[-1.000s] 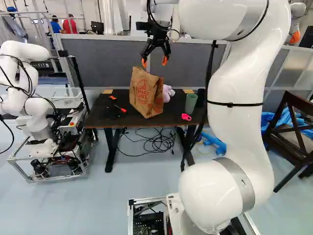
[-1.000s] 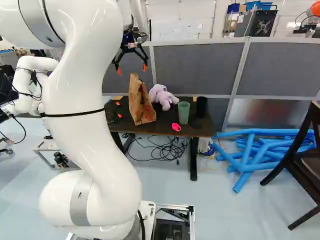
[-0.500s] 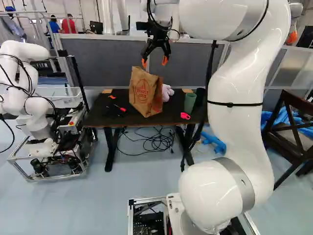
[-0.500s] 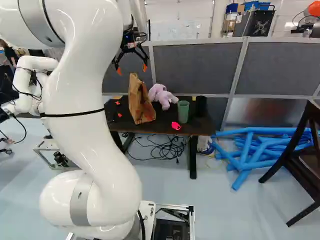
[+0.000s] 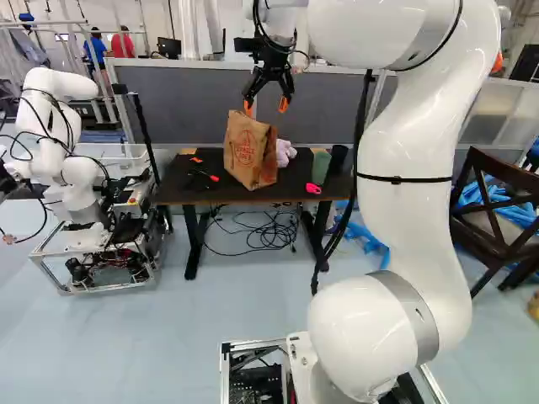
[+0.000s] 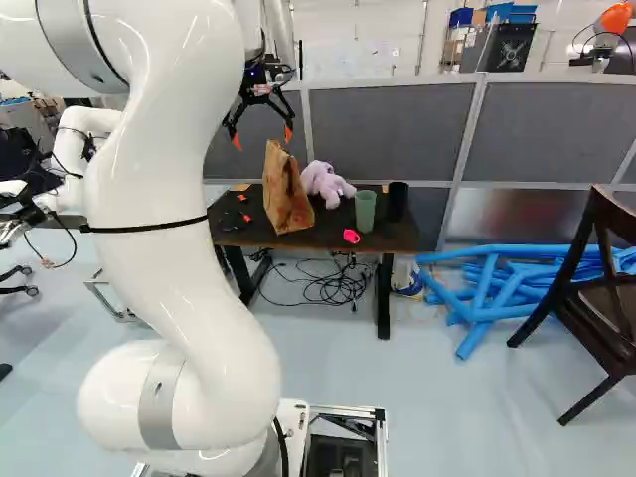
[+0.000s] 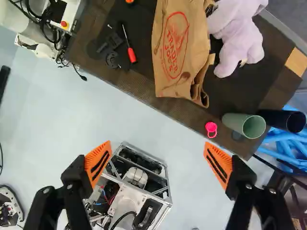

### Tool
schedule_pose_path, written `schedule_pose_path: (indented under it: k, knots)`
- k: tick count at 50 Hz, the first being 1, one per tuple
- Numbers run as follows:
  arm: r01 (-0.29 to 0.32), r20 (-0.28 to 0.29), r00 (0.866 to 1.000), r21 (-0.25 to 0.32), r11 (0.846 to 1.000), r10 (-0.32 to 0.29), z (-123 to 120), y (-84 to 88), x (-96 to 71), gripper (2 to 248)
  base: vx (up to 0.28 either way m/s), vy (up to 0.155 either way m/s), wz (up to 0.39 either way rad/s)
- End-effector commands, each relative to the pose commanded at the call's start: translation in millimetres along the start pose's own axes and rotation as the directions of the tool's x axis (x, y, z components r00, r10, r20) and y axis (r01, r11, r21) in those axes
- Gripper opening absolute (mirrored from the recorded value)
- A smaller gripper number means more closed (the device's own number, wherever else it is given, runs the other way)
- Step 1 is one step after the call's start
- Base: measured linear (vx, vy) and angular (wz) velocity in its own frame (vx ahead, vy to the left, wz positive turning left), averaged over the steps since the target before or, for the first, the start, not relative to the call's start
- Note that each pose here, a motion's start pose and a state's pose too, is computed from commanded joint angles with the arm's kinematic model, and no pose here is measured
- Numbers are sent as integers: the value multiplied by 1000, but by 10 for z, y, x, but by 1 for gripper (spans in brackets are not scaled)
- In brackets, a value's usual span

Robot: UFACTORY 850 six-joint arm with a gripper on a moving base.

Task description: Pick up the bag on the ground and place it on the table

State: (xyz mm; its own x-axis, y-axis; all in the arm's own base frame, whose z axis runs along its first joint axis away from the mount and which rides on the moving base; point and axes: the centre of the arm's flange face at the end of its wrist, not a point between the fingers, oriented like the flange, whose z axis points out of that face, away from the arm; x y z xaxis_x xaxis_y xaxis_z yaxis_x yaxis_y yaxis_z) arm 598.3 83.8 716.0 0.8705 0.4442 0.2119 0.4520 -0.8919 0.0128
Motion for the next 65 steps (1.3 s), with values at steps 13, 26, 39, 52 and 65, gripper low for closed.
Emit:
schedule_pose_path:
  k: [13, 26, 39, 52, 65]
  knots:
    - [0, 0, 1000, 0, 1000, 0, 0, 0, 0, 247, -195, 2, 11]
    - [0, 0, 1000, 0, 1000, 0, 0, 0, 0, 247, -191, 2, 13]
    - [0, 0, 1000, 0, 1000, 0, 0, 0, 0, 247, -51, 1, 7]
    - [0, 0, 1000, 0, 1000, 0, 0, 0, 0, 247, 4, 0, -2]
    - [0, 0, 1000, 0, 1000, 0, 0, 0, 0, 247, 0, 0, 0]
